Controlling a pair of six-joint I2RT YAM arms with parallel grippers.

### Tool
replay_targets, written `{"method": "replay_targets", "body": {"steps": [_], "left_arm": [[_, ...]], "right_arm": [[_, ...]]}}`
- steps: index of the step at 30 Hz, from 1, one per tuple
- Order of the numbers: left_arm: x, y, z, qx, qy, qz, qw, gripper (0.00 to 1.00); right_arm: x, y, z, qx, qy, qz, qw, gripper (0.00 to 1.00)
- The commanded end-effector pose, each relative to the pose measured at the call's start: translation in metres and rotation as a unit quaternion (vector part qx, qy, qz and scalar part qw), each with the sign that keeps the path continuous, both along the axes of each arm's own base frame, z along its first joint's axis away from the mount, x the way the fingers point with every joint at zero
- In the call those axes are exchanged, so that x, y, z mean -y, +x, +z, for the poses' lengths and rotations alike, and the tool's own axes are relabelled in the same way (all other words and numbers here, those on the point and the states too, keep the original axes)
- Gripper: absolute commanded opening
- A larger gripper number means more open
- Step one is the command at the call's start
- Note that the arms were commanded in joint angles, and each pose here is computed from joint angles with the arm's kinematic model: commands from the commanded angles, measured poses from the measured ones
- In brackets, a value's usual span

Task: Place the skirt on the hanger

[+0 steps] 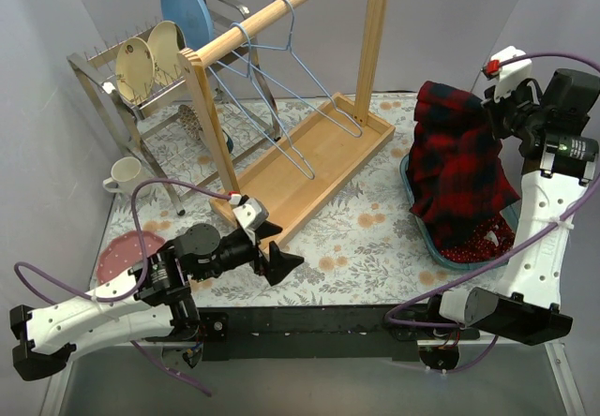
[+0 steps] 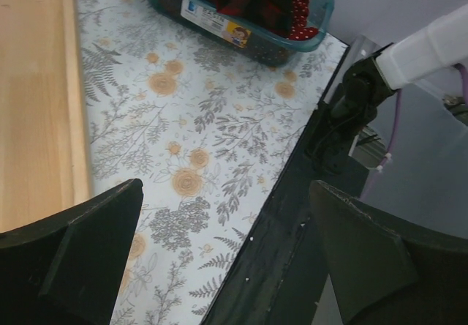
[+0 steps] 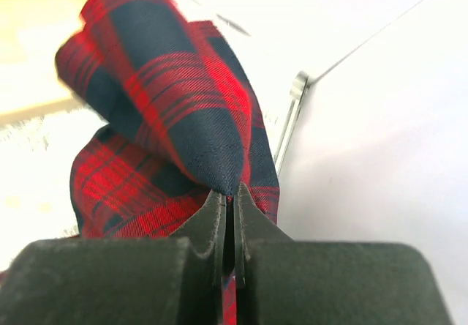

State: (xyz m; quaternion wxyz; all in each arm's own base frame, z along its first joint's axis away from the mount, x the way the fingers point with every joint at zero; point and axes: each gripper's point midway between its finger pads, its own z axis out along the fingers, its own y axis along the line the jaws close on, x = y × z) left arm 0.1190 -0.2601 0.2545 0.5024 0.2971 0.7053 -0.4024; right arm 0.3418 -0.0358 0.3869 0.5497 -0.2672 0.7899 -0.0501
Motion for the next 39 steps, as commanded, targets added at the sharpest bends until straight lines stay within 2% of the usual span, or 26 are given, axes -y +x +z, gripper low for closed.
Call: {"method": "replay_targets", "body": {"steps": [1, 6, 14, 18, 20, 24, 29, 33, 39], "left_arm": [[0.019, -0.020, 0.035, -0.018, -0.044, -0.066, 0.997, 0.98], [0.035, -0.030, 0.045, -0.033, -0.048, -0.109, 0.992, 0.98], [0.045, -0.034, 0.044, -0.027, -0.047, -0.134, 0.989, 0.98], [0.049, -0.038, 0.048, -0.030, -0.050, -0.148, 0.987, 0.98], [0.049, -0.040, 0.053, -0.027, -0.055, -0.154, 0.986, 0.98], [0.045, -0.040, 0.063, -0.013, -0.065, -0.152, 0.986, 0.98], [0.041, -0.039, 0.071, -0.004, -0.075, -0.146, 0.986, 0.98], [0.041, -0.038, 0.071, -0.007, -0.076, -0.141, 0.987, 0.98], [0.041, -0.036, 0.066, -0.013, -0.076, -0.134, 0.988, 0.98]], "right_arm": [[-0.018, -0.013, 0.068, 0.085, 0.026, 0.018, 0.996, 0.01], [-0.043, -0.027, 0.117, 0.137, 0.081, 0.054, 0.986, 0.01], [-0.082, -0.061, 0.199, 0.232, 0.164, 0.128, 0.950, 0.01], [-0.102, -0.079, 0.228, 0.249, 0.220, 0.171, 0.928, 0.01], [-0.113, -0.088, 0.235, 0.237, 0.256, 0.195, 0.917, 0.01], [-0.126, -0.100, 0.259, 0.245, 0.281, 0.239, 0.897, 0.01], [-0.136, -0.112, 0.272, 0.239, 0.308, 0.267, 0.881, 0.01], [-0.141, -0.113, 0.264, 0.215, 0.330, 0.273, 0.878, 0.01], [-0.153, -0.097, 0.209, 0.151, 0.354, 0.272, 0.882, 0.01]]}}
